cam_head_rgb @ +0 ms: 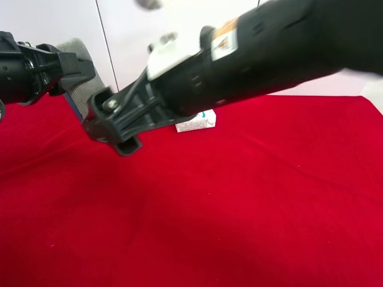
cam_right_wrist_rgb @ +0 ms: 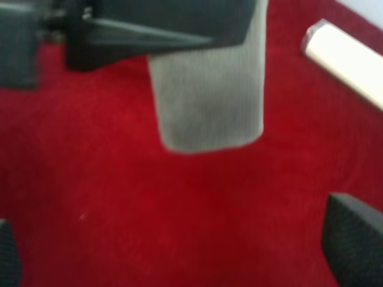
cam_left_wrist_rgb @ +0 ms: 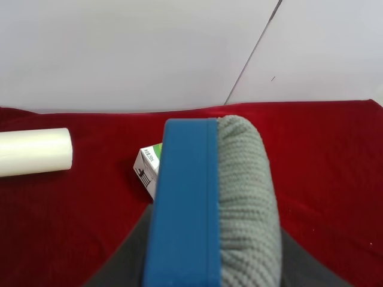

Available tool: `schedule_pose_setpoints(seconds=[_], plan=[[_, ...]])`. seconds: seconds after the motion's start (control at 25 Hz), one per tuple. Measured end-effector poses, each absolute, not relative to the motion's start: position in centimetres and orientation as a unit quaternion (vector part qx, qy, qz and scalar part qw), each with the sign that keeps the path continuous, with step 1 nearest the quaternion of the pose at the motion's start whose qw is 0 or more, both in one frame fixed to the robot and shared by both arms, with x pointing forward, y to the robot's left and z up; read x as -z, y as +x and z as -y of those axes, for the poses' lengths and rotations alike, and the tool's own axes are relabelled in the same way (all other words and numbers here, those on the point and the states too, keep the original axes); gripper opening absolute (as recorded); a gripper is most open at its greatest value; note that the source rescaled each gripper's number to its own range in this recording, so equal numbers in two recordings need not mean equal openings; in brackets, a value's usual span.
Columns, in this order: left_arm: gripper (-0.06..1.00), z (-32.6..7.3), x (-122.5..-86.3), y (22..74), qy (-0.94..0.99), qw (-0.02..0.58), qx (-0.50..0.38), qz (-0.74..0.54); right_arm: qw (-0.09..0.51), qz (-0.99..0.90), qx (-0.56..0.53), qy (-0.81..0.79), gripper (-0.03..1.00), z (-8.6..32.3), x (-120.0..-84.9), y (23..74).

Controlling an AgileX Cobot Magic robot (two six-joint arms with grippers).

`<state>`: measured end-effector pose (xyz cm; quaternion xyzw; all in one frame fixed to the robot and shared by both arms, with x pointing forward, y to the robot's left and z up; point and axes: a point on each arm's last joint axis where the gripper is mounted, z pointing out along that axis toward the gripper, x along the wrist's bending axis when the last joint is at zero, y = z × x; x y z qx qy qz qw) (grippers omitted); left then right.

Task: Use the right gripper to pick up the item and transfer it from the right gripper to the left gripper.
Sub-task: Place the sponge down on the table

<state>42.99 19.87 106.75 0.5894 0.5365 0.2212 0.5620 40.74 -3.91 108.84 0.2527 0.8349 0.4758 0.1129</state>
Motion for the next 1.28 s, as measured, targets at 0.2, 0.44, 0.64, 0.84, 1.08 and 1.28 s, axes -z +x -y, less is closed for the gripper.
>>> schedule_pose_setpoints(seconds=[0.2, 0.44, 0.64, 0.84, 1.08, 1.28], plan=[[0.0, -19.8, -106.5, 42.9, 0.599, 0.555, -0.211, -0.538, 0.093, -0.836, -0.472, 0.263, 1.0, 7.9, -112.6, 37.8], [0.0, -19.5, -106.1, 42.5, 0.622, 0.538, -0.192, -0.535, 0.094, -0.849, -0.429, 0.294, 1.0, 13.5, -115.1, 34.5], [0.0, -18.6, -106.8, 42.5, 0.669, 0.512, -0.158, -0.516, 0.096, -0.847, -0.423, 0.307, 1.0, 18.2, -116.7, 31.5], [0.0, -16.6, -109.6, 44.1, 0.724, 0.478, -0.116, -0.484, 0.096, -0.834, -0.443, 0.314, 1.0, 22.2, -117.7, 28.8], [0.0, -14.9, -109.2, 47.3, 0.773, 0.404, -0.105, -0.477, 0.096, -0.826, -0.447, 0.331, 1.0, 25.4, -114.7, 26.8], [0.0, -14.4, -106.3, 50.3, 0.806, 0.298, -0.118, -0.499, 0.1, -0.814, -0.434, 0.373, 1.0, 26.4, -108.5, 26.7]])
